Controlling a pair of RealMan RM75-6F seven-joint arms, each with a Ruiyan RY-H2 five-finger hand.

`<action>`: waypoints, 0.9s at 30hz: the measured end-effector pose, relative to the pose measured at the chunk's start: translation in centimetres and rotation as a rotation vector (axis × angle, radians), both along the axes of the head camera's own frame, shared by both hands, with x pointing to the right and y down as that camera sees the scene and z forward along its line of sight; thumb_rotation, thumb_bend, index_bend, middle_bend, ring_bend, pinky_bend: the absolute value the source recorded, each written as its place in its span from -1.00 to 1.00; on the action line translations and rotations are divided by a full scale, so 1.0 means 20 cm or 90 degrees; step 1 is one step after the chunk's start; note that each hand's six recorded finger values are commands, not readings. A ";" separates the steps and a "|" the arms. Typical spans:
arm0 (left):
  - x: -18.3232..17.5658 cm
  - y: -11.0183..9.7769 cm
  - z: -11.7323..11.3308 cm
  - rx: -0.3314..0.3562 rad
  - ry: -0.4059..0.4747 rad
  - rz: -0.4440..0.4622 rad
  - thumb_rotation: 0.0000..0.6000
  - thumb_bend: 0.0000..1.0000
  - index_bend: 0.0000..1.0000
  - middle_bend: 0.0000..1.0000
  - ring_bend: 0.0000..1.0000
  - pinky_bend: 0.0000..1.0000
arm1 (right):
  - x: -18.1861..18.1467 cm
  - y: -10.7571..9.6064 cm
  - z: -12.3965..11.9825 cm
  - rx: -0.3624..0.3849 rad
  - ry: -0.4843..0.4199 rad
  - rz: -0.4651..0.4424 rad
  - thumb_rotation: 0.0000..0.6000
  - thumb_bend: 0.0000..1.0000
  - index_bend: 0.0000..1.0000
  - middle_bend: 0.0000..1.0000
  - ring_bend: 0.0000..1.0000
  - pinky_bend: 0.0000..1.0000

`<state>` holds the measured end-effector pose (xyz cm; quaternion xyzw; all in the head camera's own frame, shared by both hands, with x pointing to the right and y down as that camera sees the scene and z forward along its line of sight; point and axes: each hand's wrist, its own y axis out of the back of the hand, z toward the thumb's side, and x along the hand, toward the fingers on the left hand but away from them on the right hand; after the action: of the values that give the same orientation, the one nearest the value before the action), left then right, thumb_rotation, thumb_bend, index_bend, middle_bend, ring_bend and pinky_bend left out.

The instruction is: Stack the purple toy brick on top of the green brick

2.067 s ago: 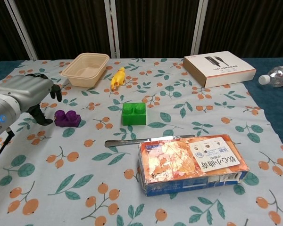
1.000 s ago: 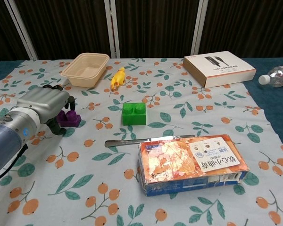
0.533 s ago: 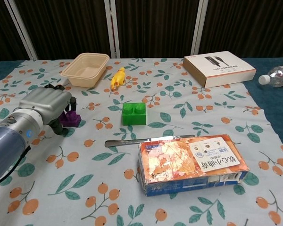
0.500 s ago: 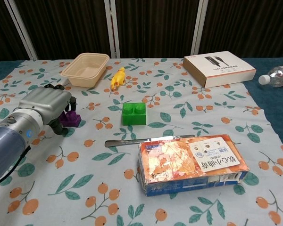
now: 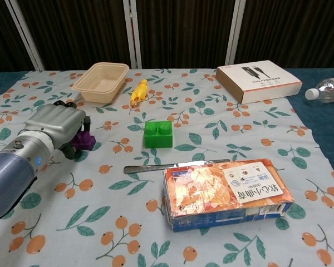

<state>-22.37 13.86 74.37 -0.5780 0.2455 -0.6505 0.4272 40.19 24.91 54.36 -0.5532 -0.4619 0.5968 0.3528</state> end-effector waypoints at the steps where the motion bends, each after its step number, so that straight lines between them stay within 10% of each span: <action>1: 0.00 0.00 0.00 0.001 0.000 0.001 1.00 -0.27 -0.22 -0.30 -0.87 -1.00 | 0.00 0.00 0.00 0.000 0.000 0.000 1.00 -0.70 -0.72 -0.71 -0.70 -0.98; 27: 0.02 0.01 -0.01 0.030 -0.020 0.001 1.00 -0.16 -0.09 -0.17 -0.77 -0.94 | -0.02 0.00 0.01 -0.010 -0.002 -0.007 1.00 -0.70 -0.72 -0.71 -0.70 -0.98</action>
<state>-22.06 14.09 74.19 -0.5579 0.2534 -0.6531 0.4450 39.84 24.96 54.64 -0.5594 -0.4552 0.5973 0.3510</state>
